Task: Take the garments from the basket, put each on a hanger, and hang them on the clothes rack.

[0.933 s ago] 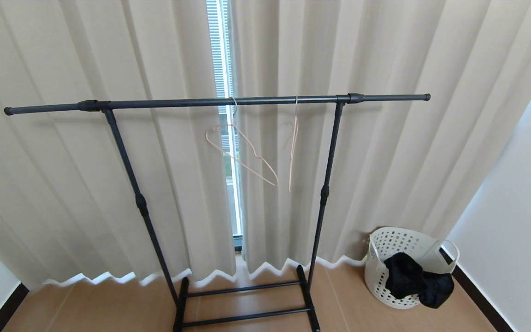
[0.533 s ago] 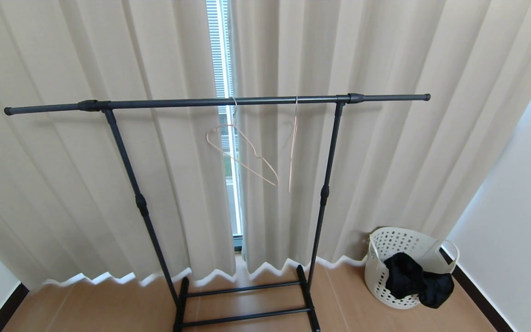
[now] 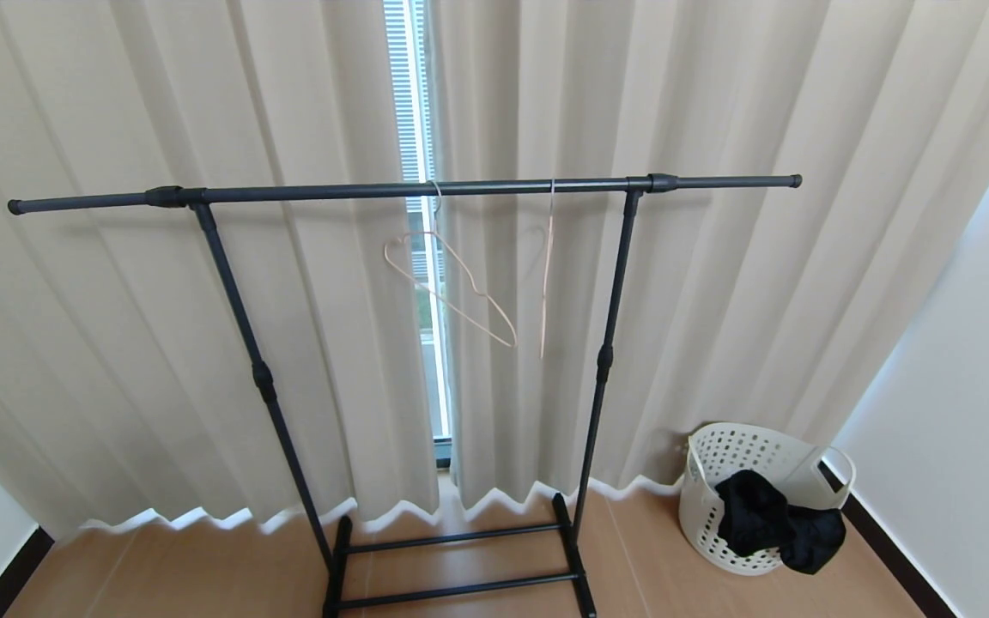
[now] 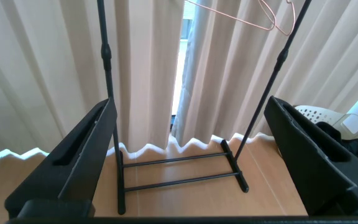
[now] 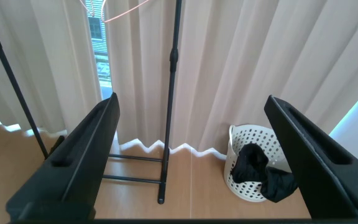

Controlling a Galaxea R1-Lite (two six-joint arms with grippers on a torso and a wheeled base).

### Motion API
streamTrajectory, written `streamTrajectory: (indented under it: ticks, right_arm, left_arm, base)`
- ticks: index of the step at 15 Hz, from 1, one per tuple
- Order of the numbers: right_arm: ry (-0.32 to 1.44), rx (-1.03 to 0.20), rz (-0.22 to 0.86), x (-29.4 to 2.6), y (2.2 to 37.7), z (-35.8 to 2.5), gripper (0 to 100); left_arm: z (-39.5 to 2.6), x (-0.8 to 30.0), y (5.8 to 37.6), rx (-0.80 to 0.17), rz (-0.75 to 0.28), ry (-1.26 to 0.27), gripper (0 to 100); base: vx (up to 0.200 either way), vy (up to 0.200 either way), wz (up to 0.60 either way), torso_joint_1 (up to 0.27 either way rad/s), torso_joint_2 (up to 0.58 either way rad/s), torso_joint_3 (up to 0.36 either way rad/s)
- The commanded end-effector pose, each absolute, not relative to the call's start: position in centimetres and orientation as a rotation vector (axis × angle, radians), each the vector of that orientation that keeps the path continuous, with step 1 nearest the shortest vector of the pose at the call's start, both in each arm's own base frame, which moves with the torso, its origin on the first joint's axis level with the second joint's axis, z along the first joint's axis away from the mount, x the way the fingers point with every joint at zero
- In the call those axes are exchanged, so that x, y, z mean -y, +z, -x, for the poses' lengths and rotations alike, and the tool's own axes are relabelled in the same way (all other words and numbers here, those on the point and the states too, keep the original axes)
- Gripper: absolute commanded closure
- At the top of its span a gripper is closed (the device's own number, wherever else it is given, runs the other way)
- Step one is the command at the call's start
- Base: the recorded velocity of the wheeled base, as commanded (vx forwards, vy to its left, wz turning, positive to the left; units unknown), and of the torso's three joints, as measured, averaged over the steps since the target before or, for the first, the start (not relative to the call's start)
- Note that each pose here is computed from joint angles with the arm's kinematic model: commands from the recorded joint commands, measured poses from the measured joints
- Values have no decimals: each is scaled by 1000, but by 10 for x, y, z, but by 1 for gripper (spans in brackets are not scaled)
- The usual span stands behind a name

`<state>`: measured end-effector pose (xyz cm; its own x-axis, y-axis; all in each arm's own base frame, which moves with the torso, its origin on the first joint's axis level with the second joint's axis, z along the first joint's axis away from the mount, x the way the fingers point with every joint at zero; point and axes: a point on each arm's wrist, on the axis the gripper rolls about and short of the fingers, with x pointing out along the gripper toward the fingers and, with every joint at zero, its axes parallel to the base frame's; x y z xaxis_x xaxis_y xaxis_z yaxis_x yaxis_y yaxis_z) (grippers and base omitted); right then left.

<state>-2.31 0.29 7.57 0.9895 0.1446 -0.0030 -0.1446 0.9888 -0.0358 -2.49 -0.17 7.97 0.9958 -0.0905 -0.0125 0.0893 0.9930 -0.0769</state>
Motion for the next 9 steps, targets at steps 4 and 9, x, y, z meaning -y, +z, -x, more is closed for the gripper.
streamTrajectory:
  ticks: [4, 9]
  right_arm:
    - [146, 1, 35, -3, 76, 23, 0]
    - [146, 1, 38, -3, 76, 23, 0]
  left_arm:
    - [25, 2, 80, -17, 77, -90, 0]
    - [25, 2, 80, -17, 77, -90, 0]
  base:
    - [0, 0, 0, 0, 0, 0]
    - [0, 0, 0, 0, 0, 0]
